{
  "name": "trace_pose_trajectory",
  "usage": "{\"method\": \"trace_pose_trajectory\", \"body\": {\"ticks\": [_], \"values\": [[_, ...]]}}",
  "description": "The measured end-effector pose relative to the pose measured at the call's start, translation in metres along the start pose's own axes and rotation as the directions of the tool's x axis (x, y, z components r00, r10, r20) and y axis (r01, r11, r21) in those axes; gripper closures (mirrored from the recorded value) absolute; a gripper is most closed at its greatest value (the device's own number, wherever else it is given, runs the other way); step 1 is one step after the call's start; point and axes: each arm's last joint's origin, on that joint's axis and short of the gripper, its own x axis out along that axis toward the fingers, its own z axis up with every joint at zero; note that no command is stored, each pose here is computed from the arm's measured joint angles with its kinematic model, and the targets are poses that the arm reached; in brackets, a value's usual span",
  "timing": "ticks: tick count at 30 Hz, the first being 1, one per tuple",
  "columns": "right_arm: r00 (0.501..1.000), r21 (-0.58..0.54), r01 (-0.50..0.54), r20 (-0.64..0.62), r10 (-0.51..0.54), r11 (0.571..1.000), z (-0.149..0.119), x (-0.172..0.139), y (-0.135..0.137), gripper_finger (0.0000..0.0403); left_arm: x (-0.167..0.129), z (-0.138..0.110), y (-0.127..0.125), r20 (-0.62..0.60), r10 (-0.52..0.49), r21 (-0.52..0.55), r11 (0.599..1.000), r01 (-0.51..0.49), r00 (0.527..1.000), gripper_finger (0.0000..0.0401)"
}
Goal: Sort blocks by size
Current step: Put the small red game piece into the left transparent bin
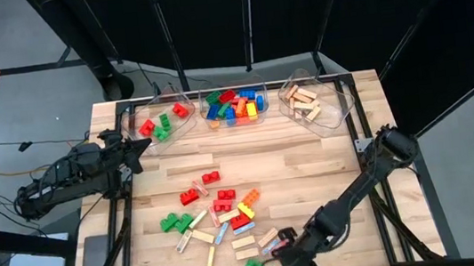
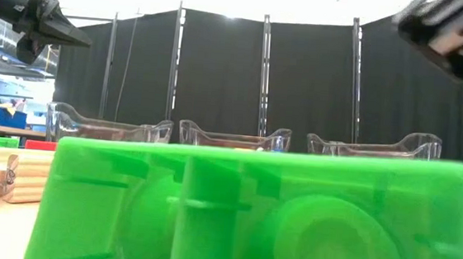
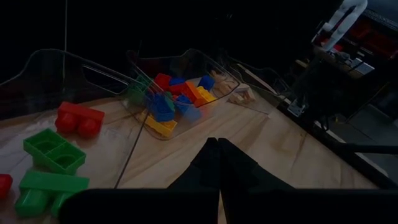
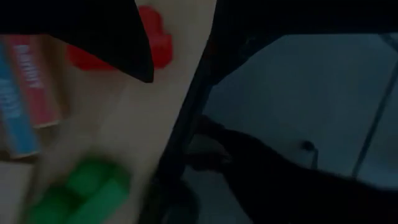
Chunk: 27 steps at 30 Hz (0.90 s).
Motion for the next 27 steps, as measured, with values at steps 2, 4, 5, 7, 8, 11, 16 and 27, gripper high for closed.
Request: {"method": "trace_pose_trajectory", "body": {"ticks": [2, 4, 5, 7, 8, 11, 16, 27], "values": [[1.000, -0.044, -0.003, -0.019, 0.002, 0.999, -0.005, 0.008, 0.003, 0.0238, 0.000, 0.000, 0.000, 0.000, 0.000, 0.000, 1.000, 0.000, 1.000, 0.0399], [0.999, -0.078, -0.002, -0.032, -0.001, 0.997, -0.009, 0.014, 0.006, 0.0238, 0.000, 0.000, 0.000, -0.002, 0.001, 0.001, 1.000, -0.001, 1.000, 0.0399], [0.999, -0.087, 0.001, -0.044, -0.004, 0.996, -0.011, 0.019, 0.005, 0.0238, 0.000, 0.000, 0.000, -0.002, 0.001, 0.001, 1.000, -0.001, 1.000, 0.0399], [0.998, -0.099, 0.004, -0.058, -0.010, 0.995, -0.014, 0.027, 0.003, 0.0238, 0.000, 0.000, 0.000, -0.003, 0.002, 0.001, 1.000, -0.002, 1.000, 0.0399], [0.998, -0.105, 0.004, -0.056, -0.010, 0.994, -0.013, 0.030, 0.003, 0.0238, 0.000, 0.000, 0.000, -0.006, 0.003, 0.002, 1.000, -0.003, 1.000, 0.0399], [0.996, -0.149, 0.033, -0.083, -0.046, 0.988, -0.018, 0.037, -0.002, 0.0238, 0.000, 0.000, 0.000, -0.004, 0.002, 0.002, 1.000, -0.002, 1.000, 0.0399], [0.957, -0.179, 0.192, -0.184, -0.225, 0.965, -0.031, 0.036, -0.014, 0.0238, 0.000, 0.000, 0.000, -0.004, 0.002, 0.002, 1.000, -0.002, 1.000, 0.0399], [0.898, -0.157, 0.261, -0.324, -0.300, 0.952, -0.042, 0.026, -0.034, 0.0245, 0.000, 0.000, 0.000, -0.002, 0.002, 0.001, 1.000, -0.002, 1.000, 0.0399]]}}
